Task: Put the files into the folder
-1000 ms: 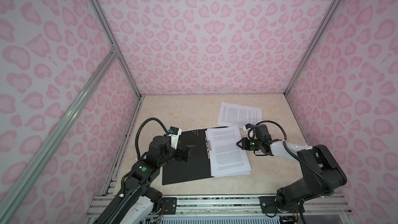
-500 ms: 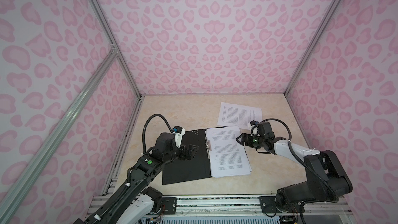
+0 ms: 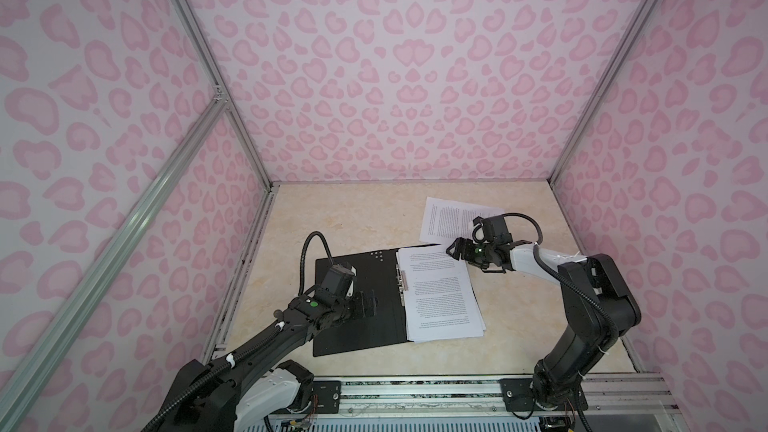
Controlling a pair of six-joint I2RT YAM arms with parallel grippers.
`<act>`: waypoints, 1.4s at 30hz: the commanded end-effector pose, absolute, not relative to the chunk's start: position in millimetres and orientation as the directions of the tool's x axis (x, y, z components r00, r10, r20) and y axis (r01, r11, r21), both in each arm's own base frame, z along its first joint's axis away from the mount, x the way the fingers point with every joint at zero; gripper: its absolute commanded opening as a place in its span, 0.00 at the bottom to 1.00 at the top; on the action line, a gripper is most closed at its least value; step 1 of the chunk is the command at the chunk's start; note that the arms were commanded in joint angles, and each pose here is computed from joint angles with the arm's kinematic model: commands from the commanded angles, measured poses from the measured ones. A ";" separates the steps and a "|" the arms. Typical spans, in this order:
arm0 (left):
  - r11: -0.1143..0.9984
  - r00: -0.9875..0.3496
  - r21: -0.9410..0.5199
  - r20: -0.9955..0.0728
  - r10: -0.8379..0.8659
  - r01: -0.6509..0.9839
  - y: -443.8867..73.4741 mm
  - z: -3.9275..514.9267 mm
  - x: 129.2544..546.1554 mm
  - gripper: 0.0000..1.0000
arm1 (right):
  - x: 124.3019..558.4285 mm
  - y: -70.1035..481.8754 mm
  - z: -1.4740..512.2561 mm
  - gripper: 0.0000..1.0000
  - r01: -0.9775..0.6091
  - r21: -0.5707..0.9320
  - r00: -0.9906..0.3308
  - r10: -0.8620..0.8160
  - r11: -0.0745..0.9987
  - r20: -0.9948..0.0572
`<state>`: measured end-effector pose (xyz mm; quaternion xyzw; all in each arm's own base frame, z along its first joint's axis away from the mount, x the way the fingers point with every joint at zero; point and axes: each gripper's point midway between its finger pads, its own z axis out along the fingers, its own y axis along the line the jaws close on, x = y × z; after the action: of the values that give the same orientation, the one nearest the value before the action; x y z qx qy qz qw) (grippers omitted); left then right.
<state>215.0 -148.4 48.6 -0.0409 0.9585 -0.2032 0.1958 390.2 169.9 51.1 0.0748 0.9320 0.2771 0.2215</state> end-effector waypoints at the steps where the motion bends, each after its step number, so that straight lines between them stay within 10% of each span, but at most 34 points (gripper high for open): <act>1: 0.918 -0.907 -0.393 -0.370 -0.201 -0.044 -143.7 40.4 221.0 0.98 | 395.4 175.6 50.3 0.82 0.036 0.580 -0.891 0.289 0.814 -0.350; 42: 0.936 -0.919 -0.336 -0.327 -0.220 -0.104 -133.0 16.2 217.2 0.98 | 422.0 175.9 42.1 0.81 0.094 0.510 -0.878 0.312 0.855 -0.361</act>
<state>236.1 -144.7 32.3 -0.0709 0.9532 -0.1867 0.2270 421.7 174.2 39.5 0.1087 0.9372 0.2496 0.2181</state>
